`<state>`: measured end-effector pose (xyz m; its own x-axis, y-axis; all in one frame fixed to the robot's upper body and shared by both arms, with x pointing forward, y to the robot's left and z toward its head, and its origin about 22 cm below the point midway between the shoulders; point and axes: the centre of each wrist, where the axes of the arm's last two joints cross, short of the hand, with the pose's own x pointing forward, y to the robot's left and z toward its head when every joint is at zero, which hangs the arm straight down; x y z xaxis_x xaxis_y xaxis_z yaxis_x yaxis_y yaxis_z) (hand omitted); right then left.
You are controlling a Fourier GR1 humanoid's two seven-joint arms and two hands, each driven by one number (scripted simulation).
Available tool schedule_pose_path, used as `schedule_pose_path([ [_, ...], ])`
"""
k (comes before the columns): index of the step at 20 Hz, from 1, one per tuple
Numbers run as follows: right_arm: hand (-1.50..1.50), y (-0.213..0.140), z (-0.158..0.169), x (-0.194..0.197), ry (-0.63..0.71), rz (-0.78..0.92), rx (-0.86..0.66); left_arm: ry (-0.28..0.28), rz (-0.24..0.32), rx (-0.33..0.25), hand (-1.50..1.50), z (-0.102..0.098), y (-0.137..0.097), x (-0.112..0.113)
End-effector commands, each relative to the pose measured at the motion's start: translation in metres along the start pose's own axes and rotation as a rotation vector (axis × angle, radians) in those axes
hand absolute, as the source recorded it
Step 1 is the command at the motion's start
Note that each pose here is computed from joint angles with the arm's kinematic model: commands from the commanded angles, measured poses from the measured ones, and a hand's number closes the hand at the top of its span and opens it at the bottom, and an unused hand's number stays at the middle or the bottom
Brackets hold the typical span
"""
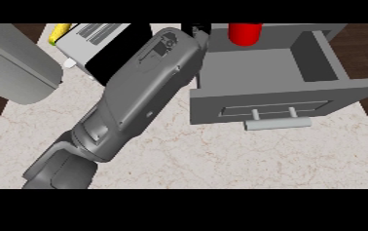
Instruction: Pick up the can, place it into the drawer and close the drawer
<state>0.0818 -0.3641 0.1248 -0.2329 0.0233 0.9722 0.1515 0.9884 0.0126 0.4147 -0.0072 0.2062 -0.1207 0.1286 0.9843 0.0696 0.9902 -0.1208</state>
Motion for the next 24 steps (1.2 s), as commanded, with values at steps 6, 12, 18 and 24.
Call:
schedule_pose_path([
  [6,-1.50,0.007,0.006,-0.005,0.009,-0.013,0.028,0.039,-0.035,0.038,1.50,-0.008,-0.008,0.000],
  [12,-1.50,0.016,-0.004,0.002,-0.006,0.000,0.018,0.048,-0.103,0.033,1.50,-0.007,0.009,-0.036],
  [18,-1.50,0.015,-0.004,0.002,-0.007,-0.012,0.005,0.048,-0.124,0.097,-1.50,-0.002,-0.004,-0.030],
  [24,-1.50,0.005,-0.009,-0.005,0.001,0.018,0.020,0.058,-0.125,0.131,-1.50,0.001,-0.005,-0.036],
])
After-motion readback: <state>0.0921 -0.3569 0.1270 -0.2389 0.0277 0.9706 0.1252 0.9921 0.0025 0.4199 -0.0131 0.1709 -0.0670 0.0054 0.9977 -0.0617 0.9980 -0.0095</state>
